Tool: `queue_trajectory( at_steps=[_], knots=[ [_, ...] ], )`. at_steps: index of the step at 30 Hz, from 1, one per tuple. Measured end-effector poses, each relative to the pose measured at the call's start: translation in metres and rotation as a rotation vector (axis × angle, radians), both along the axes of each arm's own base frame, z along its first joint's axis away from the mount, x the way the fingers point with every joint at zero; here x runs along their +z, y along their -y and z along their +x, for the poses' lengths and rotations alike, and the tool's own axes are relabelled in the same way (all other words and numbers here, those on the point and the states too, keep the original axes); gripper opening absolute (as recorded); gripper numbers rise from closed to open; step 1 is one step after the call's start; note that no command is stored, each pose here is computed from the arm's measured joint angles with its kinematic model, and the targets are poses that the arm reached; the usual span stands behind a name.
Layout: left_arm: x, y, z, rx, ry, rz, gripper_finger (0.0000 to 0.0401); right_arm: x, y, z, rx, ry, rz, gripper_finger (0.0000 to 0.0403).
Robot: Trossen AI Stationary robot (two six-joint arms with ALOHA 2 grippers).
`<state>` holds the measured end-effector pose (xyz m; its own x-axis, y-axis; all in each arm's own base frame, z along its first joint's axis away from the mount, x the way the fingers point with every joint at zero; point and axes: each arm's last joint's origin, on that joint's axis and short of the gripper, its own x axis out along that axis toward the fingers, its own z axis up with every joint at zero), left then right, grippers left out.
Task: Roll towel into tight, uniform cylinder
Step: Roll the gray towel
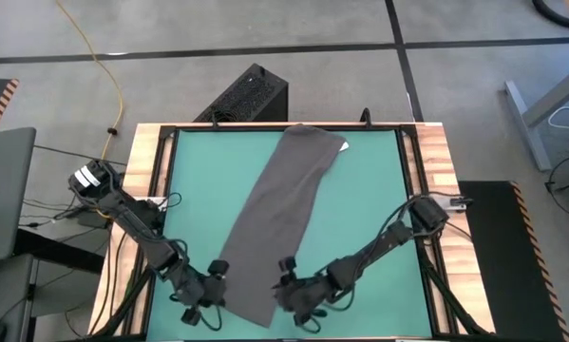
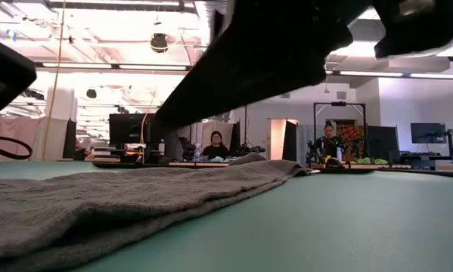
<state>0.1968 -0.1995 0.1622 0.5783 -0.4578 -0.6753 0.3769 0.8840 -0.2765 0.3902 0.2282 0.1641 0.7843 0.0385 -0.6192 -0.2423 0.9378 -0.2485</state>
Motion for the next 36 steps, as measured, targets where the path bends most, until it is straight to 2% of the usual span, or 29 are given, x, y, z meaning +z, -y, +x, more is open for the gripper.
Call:
queue_trajectory(
  at_steps=[5, 11, 15, 20, 29, 33, 36],
  knots=[
    [-0.001, 0.002, -0.003, -0.015, 0.049, 0.073, 0.0023, 0.001, -0.007, 0.014, 0.029, -0.097, -0.013, 0.0128],
    [-0.002, 0.004, -0.001, -0.017, 0.063, 0.059, 0.0083, 0.006, -0.004, 0.018, 0.002, -0.114, -0.009, 0.0128],
    [-0.013, 0.013, 0.002, -0.059, 0.065, 0.04, 0.0126, 0.005, -0.002, 0.018, -0.022, -0.129, 0.007, 0.0128],
    [-0.032, 0.015, 0.003, -0.076, 0.012, 0.085, 0.0155, 0.004, 0.0, 0.016, -0.037, -0.15, 0.008, 0.0128],
    [-0.056, 0.02, 0.004, -0.09, -0.047, 0.124, 0.0147, 0.003, 0.0, 0.014, -0.069, -0.17, 0.031, 0.0128],
    [-0.061, 0.022, 0.0, -0.072, -0.042, 0.169, 0.0119, 0.002, 0.001, 0.011, -0.099, -0.205, 0.038, 0.0128],
    [-0.062, 0.021, 0.0, -0.045, -0.037, 0.179, 0.008, 0.008, 0.0, 0.002, -0.11, -0.236, 0.009, 0.0128]
  ],
)
